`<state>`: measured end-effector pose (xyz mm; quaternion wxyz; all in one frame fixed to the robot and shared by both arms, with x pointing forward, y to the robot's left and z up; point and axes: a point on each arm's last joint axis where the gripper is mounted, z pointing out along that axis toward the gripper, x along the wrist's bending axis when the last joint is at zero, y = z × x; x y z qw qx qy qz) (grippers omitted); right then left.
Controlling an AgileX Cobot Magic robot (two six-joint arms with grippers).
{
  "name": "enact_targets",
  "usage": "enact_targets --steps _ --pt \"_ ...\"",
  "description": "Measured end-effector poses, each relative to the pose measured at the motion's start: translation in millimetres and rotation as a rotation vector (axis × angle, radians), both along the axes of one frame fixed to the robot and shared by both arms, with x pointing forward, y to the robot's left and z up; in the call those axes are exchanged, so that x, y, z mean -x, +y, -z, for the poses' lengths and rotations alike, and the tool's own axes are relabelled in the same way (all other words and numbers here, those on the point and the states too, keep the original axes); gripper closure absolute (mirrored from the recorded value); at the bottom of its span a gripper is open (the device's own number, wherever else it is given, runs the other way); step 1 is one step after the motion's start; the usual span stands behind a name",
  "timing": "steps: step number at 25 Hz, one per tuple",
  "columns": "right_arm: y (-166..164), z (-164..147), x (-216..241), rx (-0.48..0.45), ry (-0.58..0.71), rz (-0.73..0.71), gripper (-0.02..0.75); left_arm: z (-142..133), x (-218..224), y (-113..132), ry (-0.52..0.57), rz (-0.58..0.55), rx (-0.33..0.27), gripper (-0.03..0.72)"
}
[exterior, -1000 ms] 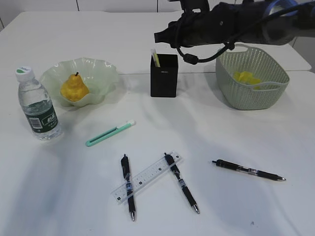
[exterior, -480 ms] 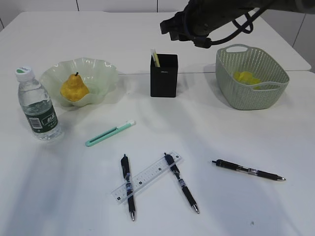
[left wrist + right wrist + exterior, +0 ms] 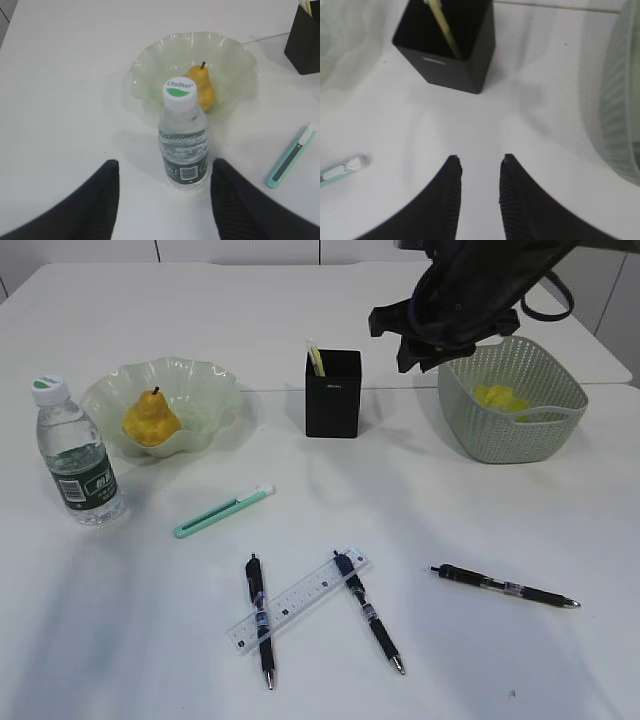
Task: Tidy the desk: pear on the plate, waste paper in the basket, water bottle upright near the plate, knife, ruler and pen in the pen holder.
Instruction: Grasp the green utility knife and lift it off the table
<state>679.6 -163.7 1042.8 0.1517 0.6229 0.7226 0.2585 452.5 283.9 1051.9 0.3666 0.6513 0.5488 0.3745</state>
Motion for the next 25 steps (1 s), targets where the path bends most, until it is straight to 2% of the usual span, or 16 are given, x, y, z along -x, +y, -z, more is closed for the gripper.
enact_targets --steps 6,16,25 --pt "-12.1 -22.6 15.6 0.051 0.04 0.074 0.537 -1.3 -0.4 0.0 -0.002 0.0 -0.001 0.276" --pt "-17.6 -22.5 28.7 0.091 0.166 0.11 0.537 -40.8 -7.9 1.2 0.037 -0.021 -0.009 0.276" --pt "-19.3 -20.8 32.6 0.111 0.212 0.115 0.537 -55.8 -18.8 -31.1 0.147 0.104 -0.038 0.28"
